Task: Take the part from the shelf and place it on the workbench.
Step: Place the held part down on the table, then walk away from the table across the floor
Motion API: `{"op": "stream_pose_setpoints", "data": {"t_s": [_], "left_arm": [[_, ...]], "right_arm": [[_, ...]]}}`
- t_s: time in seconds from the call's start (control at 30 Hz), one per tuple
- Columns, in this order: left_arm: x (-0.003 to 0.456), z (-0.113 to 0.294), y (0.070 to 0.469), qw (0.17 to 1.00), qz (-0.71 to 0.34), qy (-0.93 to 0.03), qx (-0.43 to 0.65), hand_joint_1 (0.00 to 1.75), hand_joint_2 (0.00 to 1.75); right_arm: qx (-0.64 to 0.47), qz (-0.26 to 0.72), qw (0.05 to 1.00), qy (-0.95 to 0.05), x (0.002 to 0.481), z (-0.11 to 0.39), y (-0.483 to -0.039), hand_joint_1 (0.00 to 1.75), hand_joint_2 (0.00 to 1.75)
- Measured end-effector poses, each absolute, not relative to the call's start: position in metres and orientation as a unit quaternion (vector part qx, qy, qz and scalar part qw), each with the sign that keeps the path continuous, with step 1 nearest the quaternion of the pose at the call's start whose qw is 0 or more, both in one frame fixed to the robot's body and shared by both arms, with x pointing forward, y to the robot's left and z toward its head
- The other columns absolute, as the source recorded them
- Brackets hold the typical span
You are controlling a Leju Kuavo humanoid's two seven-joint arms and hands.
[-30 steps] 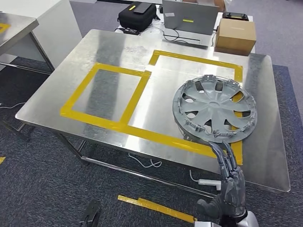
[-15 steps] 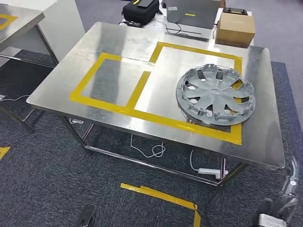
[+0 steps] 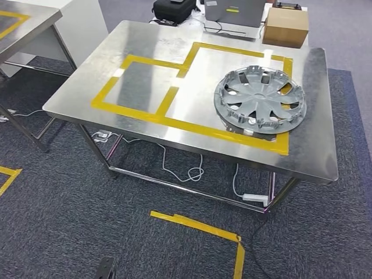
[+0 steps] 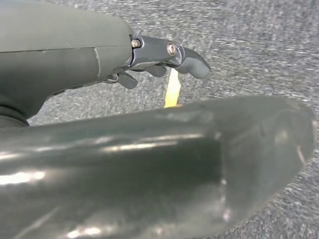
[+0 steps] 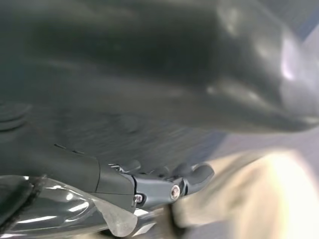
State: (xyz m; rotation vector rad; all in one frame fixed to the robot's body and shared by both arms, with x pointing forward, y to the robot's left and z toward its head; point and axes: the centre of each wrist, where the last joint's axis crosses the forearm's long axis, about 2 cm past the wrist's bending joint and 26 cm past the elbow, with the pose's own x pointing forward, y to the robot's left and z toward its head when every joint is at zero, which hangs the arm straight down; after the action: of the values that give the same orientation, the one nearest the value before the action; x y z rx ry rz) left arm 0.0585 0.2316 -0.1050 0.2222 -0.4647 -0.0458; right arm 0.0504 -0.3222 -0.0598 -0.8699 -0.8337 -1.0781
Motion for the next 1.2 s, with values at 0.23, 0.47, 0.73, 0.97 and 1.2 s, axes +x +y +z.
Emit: {"op": "stream_pose_setpoints", "data": {"t_s": [0.23,0.47,0.73,0.97,1.2], "left_arm": [[0.059,-0.104,0.228,0.968,-0.027,-0.223,0.113,0.0,0.0],[0.058,-0.104,0.227,0.969,-0.035,-0.22,0.104,0.0,0.0],[0.057,-0.105,0.227,0.97,-0.041,-0.218,0.104,0.0,0.0],[0.055,-0.105,0.229,0.97,-0.044,-0.215,0.102,0.0,0.0],[0.058,-0.105,0.229,0.97,-0.043,-0.216,0.105,0.0,0.0]], "right_arm": [[-0.295,-0.546,0.766,-0.166,0.034,-0.094,-0.266,0.0,0.44],[-0.195,-0.534,0.817,-0.095,0.038,-0.102,-0.228,0.0,0.0],[-0.144,-0.546,0.817,-0.113,0.041,-0.103,-0.219,0.0,0.0],[-0.135,-0.556,0.812,-0.111,0.04,-0.104,-0.219,0.0,0.0],[-0.135,-0.555,0.814,-0.105,0.041,-0.104,-0.217,0.0,0.0]]}}
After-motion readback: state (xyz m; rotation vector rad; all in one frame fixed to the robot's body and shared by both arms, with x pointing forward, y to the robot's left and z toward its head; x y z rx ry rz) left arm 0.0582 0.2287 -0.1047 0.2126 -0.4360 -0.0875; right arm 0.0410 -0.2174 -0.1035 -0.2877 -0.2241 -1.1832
